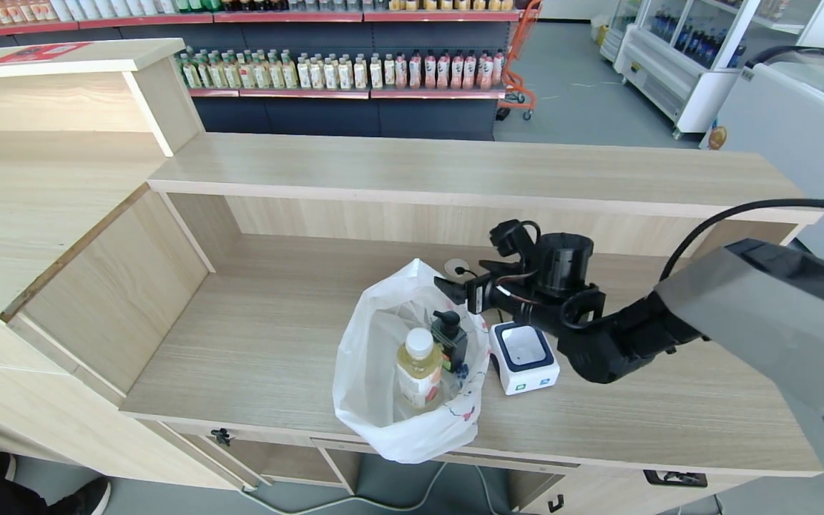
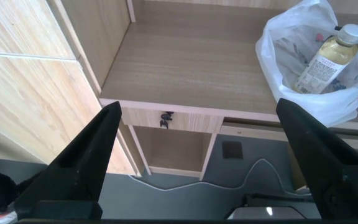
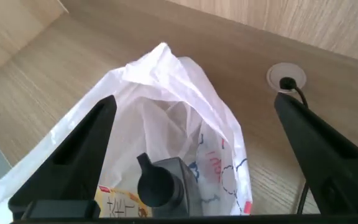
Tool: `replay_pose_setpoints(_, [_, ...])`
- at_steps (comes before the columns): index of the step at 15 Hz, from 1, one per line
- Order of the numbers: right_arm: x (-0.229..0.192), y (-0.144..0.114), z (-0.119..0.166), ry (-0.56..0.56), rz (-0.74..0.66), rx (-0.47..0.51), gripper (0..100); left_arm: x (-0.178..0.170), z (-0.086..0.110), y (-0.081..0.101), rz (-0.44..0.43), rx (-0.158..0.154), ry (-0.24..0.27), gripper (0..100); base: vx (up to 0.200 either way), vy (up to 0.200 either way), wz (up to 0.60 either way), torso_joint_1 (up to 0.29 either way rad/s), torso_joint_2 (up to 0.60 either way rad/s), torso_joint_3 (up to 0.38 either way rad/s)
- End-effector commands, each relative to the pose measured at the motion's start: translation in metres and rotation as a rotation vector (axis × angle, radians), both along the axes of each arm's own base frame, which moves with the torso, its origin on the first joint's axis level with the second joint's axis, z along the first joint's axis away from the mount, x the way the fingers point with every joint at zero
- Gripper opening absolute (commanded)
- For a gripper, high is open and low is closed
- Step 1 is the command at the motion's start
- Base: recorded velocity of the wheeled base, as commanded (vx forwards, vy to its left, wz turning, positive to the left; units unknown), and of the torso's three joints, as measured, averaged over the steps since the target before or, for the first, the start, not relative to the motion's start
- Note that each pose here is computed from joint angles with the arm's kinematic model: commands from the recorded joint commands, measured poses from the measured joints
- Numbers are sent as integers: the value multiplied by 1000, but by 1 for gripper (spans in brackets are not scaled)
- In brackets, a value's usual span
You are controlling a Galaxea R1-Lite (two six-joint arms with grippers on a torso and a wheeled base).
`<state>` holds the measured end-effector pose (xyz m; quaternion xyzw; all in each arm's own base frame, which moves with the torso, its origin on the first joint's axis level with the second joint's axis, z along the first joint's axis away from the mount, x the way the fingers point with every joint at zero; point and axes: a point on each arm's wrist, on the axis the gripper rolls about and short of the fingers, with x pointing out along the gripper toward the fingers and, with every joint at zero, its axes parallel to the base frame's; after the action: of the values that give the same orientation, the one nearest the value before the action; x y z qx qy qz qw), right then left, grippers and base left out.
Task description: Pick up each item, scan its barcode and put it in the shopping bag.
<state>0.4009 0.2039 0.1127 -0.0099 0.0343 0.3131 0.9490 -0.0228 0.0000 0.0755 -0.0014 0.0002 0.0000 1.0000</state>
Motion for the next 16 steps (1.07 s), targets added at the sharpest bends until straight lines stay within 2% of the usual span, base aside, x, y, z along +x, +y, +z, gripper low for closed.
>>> replay_pose_setpoints(1, [-52, -28, 86, -26, -80, 113, 100, 0, 0, 0, 0, 0, 0, 100, 0, 0, 0, 0, 0, 0])
replay_pose_setpoints(2, [-74, -48, 107, -38, -107, 124, 100, 0, 0, 0, 0, 0, 0, 100, 0, 0, 0, 0, 0, 0])
replay_pose_setpoints(4, [-127, -101, 127, -43, -197, 62, 100, 0, 0, 0, 0, 0, 0, 100, 0, 0, 0, 0, 0, 0])
replay_pose_setpoints(6, [-192, -147, 114, 11, -313, -19, 100, 0, 0, 0, 0, 0, 0, 100, 0, 0, 0, 0, 0, 0])
replay_pose_setpoints(7, [-222, -164, 95, 56, -425, -76, 100, 0, 0, 0, 0, 0, 0, 100, 0, 0, 0, 0, 0, 0])
replay_pose_setpoints(8, [-254, -175, 77, 82, -553, -119, 100, 0, 0, 0, 0, 0, 0, 100, 0, 0, 0, 0, 0, 0])
replay_pose_setpoints(9, [-286, -183, 60, 96, -593, -136, 100, 0, 0, 0, 0, 0, 0, 100, 0, 0, 0, 0, 0, 0])
replay_pose_setpoints(11, [-338, -193, 31, 87, -573, -148, 100, 0, 0, 0, 0, 0, 0, 100, 0, 0, 0, 0, 0, 0])
replay_pose_setpoints(16, [-378, -203, 12, 62, -582, -121, 100, 0, 0, 0, 0, 0, 0, 100, 0, 0, 0, 0, 0, 0])
